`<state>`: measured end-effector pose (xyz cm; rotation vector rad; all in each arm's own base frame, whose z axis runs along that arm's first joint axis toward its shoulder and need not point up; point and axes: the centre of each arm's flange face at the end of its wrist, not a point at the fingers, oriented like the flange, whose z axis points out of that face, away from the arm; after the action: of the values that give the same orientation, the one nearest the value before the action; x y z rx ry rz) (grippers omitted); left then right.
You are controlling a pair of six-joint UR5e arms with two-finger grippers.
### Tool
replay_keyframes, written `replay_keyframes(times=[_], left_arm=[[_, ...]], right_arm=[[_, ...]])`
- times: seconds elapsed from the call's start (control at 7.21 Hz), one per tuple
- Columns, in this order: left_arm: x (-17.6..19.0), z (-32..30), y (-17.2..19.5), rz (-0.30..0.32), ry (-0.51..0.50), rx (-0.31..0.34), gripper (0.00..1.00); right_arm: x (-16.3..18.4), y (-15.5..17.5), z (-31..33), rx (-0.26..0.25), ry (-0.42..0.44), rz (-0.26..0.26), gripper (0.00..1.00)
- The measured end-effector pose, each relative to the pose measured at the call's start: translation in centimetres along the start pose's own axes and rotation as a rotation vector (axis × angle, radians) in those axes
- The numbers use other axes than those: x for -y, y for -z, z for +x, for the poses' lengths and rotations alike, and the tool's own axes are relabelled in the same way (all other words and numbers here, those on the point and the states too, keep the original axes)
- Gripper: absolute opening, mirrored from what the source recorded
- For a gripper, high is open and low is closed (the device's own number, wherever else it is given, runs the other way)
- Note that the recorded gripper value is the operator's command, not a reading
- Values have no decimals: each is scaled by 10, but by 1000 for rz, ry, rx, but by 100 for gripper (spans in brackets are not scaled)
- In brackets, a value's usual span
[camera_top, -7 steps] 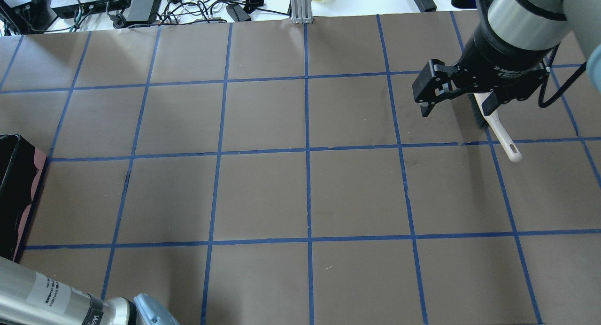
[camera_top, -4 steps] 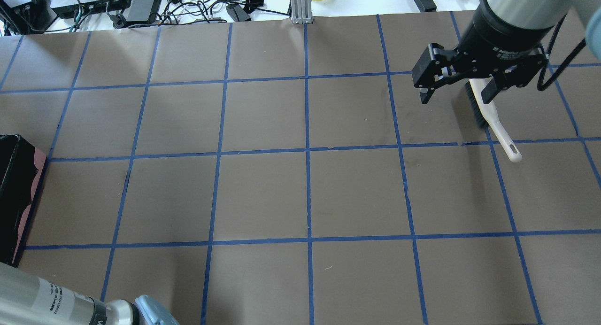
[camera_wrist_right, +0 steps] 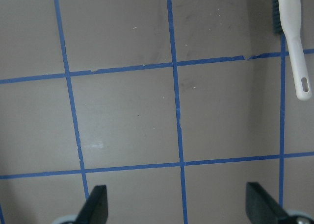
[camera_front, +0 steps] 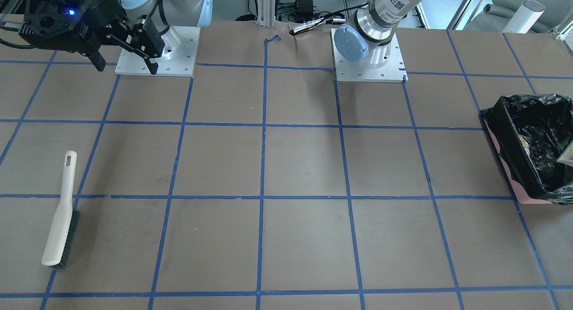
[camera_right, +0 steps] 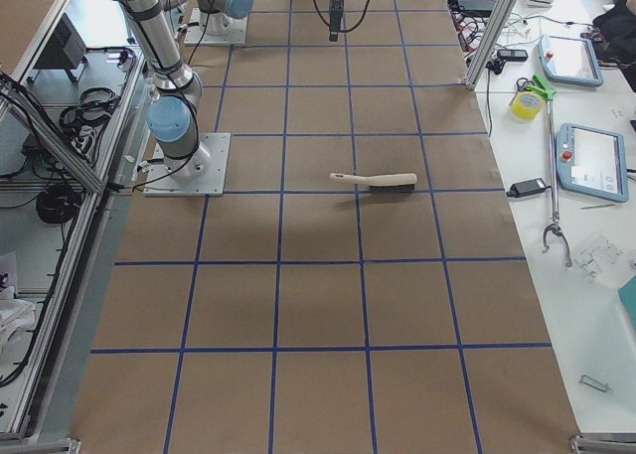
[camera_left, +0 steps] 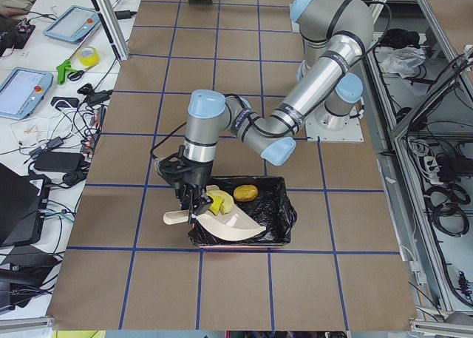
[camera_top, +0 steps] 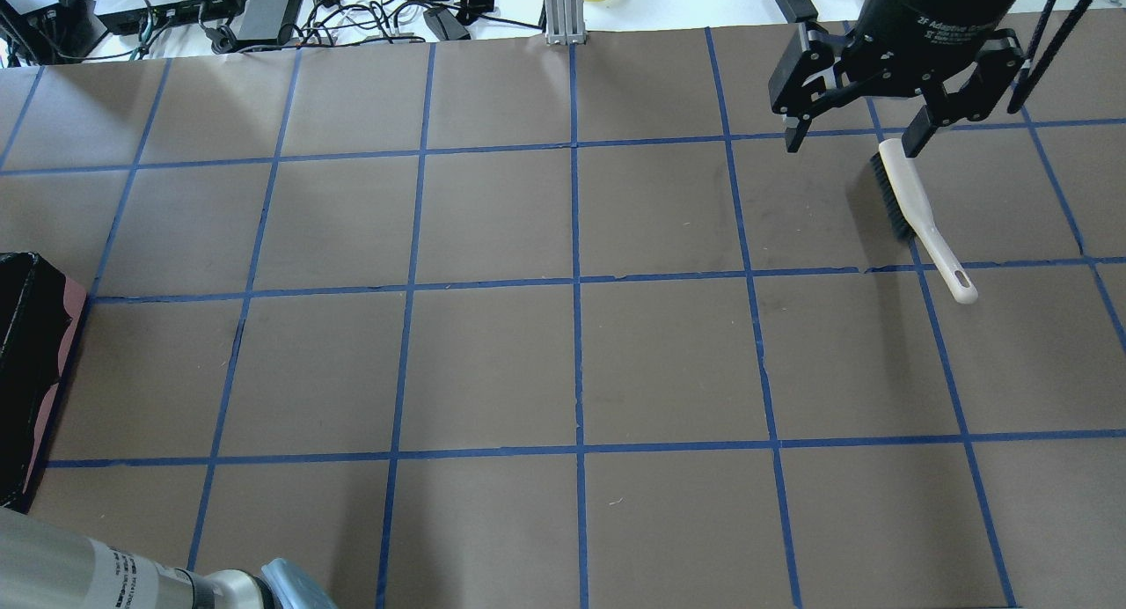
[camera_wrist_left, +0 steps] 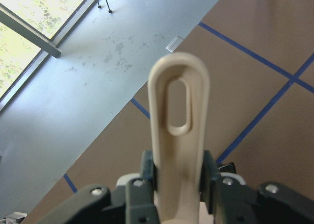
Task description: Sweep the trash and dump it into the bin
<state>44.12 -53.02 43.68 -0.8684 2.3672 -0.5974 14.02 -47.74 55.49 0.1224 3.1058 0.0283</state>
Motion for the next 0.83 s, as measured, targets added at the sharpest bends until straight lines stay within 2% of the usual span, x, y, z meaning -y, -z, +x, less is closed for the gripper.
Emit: replay_keyframes(times=[0.55, 0.83], left_arm=[[-12, 2, 16, 137, -62, 38, 0], [-14, 2, 19, 179, -84, 52, 0]], right_arm=[[15, -14, 0, 4, 16, 150, 100], [16, -17, 0, 6, 19, 182, 100]])
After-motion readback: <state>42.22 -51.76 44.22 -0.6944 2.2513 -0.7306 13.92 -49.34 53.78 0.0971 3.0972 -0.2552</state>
